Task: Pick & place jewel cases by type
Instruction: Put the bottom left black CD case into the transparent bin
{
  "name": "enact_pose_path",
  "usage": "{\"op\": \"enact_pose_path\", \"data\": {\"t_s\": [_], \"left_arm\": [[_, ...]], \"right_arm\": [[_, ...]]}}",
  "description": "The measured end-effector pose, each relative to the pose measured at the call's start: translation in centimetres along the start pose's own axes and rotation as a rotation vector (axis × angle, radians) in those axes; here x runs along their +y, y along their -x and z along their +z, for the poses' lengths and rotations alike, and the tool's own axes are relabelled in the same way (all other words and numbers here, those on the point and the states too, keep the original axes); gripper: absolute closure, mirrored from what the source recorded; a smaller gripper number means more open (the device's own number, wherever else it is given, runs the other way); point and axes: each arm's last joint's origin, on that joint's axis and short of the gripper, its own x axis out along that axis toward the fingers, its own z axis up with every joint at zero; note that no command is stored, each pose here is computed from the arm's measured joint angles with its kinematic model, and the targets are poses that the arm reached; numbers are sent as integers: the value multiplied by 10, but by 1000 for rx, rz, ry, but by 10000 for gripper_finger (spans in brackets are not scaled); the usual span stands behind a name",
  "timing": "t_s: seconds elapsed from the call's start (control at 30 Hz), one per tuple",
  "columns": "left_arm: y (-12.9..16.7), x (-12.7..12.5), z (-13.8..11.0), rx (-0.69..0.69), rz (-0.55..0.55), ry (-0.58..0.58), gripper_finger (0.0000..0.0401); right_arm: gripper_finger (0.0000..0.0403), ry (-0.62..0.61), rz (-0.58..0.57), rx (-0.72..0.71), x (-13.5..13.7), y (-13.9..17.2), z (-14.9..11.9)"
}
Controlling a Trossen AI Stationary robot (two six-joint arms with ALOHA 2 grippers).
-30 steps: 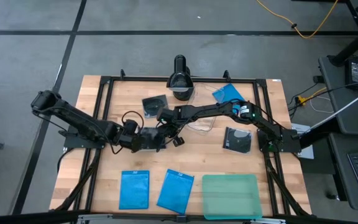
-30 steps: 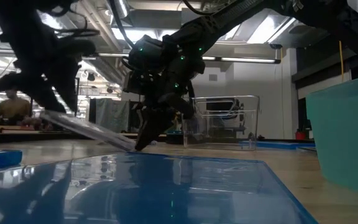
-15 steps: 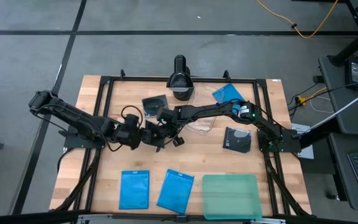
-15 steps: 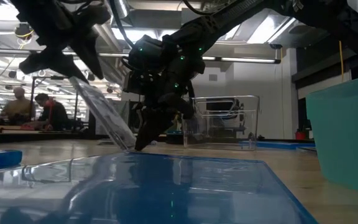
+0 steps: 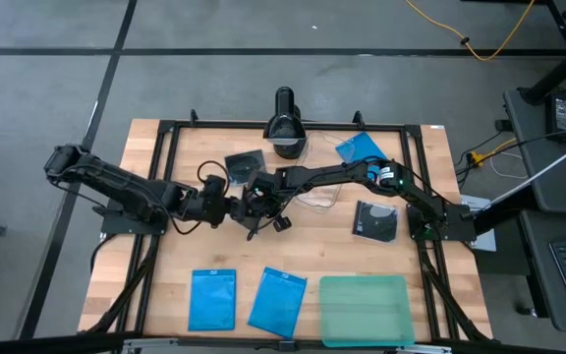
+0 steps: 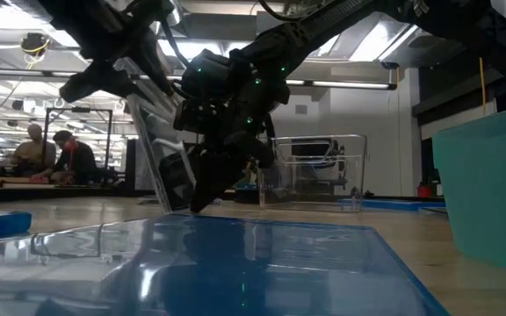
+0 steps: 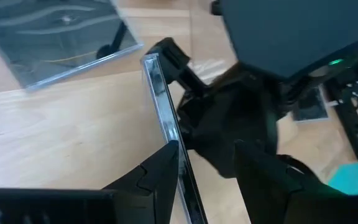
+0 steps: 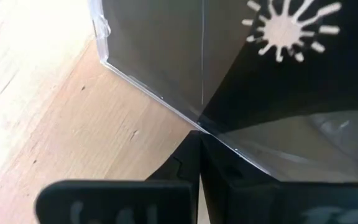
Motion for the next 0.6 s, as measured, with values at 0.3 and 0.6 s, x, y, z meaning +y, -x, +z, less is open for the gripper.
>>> {"op": "enact_pose_path", "data": {"t_s": [0.3, 0.6], "left_arm": [[-4, 3, 5, 17, 27, -28, 254], [-4, 5, 5, 19, 35, -32, 253]], "right_arm": [[393, -2, 3, 4, 0, 0, 0], [393, -4, 8, 12, 1, 0, -1]]}}
